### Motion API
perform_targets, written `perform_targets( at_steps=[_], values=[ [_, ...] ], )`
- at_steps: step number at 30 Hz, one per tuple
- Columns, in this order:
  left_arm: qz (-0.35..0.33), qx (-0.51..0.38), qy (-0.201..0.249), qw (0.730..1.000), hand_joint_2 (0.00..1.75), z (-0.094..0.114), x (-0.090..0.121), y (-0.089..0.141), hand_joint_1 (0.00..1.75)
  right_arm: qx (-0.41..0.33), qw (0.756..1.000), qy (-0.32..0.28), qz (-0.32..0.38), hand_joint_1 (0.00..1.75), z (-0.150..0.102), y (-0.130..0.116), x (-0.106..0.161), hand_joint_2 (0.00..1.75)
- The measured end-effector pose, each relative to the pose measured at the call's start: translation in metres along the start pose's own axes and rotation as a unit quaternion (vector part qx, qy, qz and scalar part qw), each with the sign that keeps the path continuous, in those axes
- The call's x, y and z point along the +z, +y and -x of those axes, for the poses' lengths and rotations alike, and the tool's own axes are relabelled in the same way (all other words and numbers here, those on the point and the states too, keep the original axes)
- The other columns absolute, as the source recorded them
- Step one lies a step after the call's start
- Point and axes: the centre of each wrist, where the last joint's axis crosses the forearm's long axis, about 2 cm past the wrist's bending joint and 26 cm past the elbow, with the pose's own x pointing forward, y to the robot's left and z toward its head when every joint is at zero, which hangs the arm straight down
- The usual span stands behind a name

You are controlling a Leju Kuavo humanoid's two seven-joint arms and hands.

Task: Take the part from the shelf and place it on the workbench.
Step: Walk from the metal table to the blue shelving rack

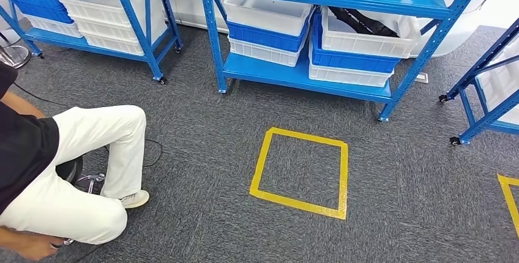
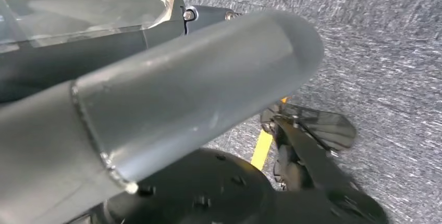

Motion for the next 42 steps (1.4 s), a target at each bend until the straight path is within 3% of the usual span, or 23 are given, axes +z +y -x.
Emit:
perform_targets(
  at_steps=[13,30,42],
  values=[
    [0.002,-0.003,0.0,1.0,0.0,0.003,-0.001,0.005,0.0,-0.005,1.0,-0.002,0.0,0.0,-0.002,0.0,0.0,0.0],
    [0.009,-0.022,-0.016,1.0,0.0,-0.003,-0.003,0.012,0.0,-0.064,0.998,0.025,-0.005,0.0,-0.006,-0.001,0.0,0.0],
    [0.015,-0.048,-0.019,0.999,0.0,-0.004,-0.005,0.022,0.0,-0.098,0.995,0.023,0.002,0.0,0.001,0.013,0.002,0.0]
  ],
)
